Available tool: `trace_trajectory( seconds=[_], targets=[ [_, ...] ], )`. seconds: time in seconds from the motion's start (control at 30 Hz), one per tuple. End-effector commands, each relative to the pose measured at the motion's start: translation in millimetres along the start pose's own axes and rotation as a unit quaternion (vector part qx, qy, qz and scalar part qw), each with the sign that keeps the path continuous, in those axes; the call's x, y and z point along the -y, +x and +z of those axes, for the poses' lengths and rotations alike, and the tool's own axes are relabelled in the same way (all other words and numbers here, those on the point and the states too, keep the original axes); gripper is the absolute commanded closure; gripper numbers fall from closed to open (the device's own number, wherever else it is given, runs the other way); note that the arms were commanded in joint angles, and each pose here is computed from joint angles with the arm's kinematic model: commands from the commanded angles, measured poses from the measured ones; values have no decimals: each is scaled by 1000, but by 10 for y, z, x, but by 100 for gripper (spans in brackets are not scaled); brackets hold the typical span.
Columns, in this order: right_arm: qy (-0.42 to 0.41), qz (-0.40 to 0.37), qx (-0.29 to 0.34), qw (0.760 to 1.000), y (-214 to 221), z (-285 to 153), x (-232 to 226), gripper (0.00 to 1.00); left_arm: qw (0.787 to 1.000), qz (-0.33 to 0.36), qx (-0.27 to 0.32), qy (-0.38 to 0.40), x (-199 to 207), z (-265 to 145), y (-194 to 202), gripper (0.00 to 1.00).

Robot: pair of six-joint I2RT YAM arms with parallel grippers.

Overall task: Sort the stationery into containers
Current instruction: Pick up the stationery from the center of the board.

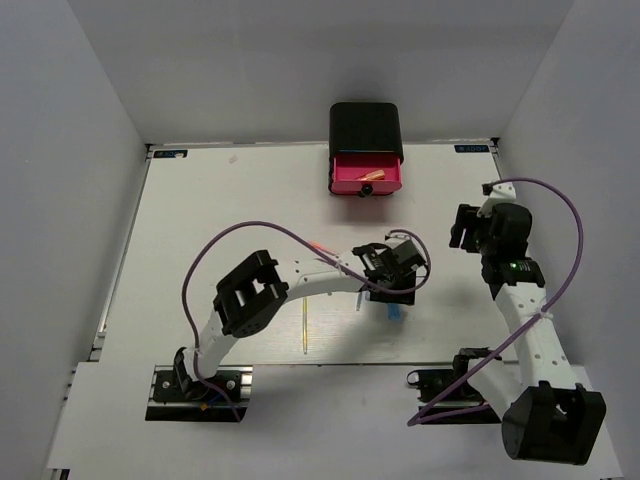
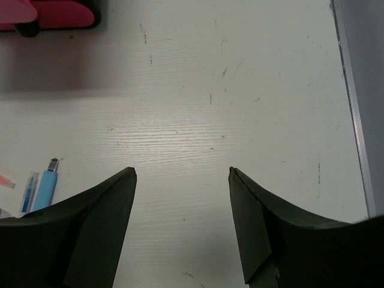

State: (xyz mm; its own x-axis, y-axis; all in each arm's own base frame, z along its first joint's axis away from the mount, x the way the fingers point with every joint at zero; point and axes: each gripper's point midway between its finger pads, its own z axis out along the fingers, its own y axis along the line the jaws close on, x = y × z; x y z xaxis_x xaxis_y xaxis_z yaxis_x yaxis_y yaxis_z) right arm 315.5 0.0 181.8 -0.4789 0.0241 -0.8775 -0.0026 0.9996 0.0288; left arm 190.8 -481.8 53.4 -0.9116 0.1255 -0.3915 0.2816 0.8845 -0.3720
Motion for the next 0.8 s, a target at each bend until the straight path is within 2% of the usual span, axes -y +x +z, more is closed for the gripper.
trace_trajectory(
  seconds=[0.0,0.3,0.37,0.4,0.43,0.5,0.53,0.67,0.77],
  targets=[
    [7,29,27,999,-37,19,74,31,999,-7,2,-49,-87,-64,1,33],
    [-11,45,45,998,-34,-39,105,31,993,-7,-2,-115,-303,197,46,33],
    [-12,48,47,998,-42,-44,118,31,994,-8,-6,-112,-294,197,60,37],
    [-14,49,43,998,-17,-43,117,31,993,-7,-8,-116,-316,229,81,40],
    [-12,50,46,998,-24,-49,128,31,993,-2,-9,-116,-321,229,81,50],
    [-16,49,49,997,-35,-61,123,31,993,4,-12,-119,-347,260,103,60],
    [-16,51,48,997,-16,-70,131,31,992,14,-17,-121,-342,248,151,69],
    [-21,52,56,997,-34,-99,131,31,990,37,-29,-134,-425,215,197,85],
    [-25,54,55,997,-19,-109,125,31,990,57,-7,-131,-393,72,58,89]
  ],
)
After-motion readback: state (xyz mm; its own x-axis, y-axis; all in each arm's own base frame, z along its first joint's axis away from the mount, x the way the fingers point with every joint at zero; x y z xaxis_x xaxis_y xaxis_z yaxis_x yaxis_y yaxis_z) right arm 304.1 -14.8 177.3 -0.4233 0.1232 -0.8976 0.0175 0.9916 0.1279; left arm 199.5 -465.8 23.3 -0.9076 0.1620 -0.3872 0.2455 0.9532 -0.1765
